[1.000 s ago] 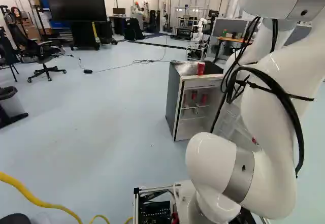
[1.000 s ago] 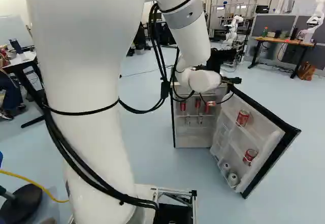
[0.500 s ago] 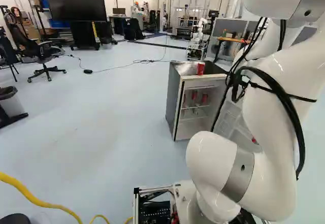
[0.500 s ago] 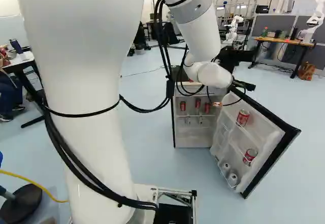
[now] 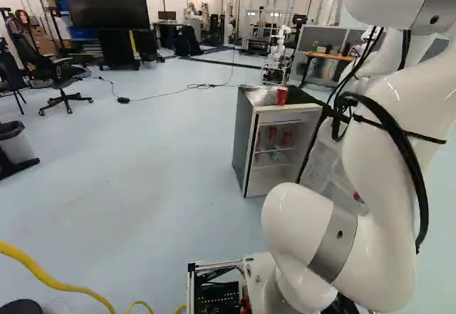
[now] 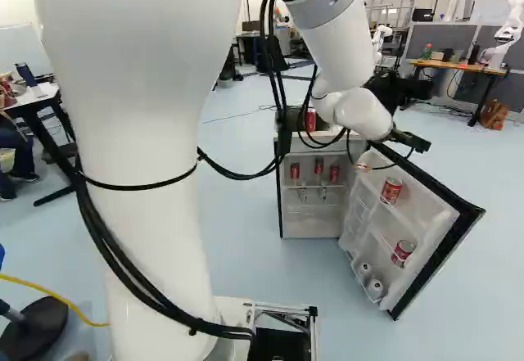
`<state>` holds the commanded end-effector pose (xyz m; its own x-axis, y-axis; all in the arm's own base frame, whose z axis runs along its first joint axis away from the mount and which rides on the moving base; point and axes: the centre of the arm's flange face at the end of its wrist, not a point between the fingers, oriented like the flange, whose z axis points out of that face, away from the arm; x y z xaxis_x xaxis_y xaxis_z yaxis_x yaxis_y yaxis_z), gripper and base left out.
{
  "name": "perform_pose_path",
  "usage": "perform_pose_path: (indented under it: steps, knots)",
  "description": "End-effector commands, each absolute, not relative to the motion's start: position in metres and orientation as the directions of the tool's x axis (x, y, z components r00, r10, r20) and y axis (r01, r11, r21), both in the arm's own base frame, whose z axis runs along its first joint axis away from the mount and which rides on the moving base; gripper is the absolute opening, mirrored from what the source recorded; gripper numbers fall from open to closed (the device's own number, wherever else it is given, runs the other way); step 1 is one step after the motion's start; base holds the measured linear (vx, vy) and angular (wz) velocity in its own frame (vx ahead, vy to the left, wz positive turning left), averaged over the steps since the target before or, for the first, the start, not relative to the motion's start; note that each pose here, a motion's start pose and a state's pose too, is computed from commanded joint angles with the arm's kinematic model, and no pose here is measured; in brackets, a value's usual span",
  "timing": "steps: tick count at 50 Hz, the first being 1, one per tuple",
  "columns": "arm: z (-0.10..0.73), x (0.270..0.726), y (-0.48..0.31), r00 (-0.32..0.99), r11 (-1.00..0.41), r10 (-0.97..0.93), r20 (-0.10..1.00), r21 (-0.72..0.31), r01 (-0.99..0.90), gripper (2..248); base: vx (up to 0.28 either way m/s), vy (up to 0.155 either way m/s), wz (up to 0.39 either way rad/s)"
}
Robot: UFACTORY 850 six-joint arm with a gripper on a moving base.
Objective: Grab a drink from the fridge
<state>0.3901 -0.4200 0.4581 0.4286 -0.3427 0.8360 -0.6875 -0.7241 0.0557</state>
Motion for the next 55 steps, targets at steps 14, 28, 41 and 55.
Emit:
perform_pose_path:
  steps: [14, 28, 41, 55]
  knots:
    - [0.470, 0.388, -0.441, 0.424, -0.704, -0.358, 0.832, 0.058, -0.708, 247, 0.000, 0.000, 0.000]
    - [0.482, 0.387, -0.463, 0.421, -0.684, -0.374, 0.826, 0.060, -0.727, 247, 0.000, 0.000, 0.000]
    - [0.491, 0.384, -0.482, 0.424, -0.664, -0.405, 0.810, 0.058, -0.746, 247, 0.000, 0.000, 0.000]
    - [0.488, 0.385, -0.504, 0.435, -0.642, -0.457, 0.776, 0.051, -0.765, 247, 0.000, 0.000, 0.000]
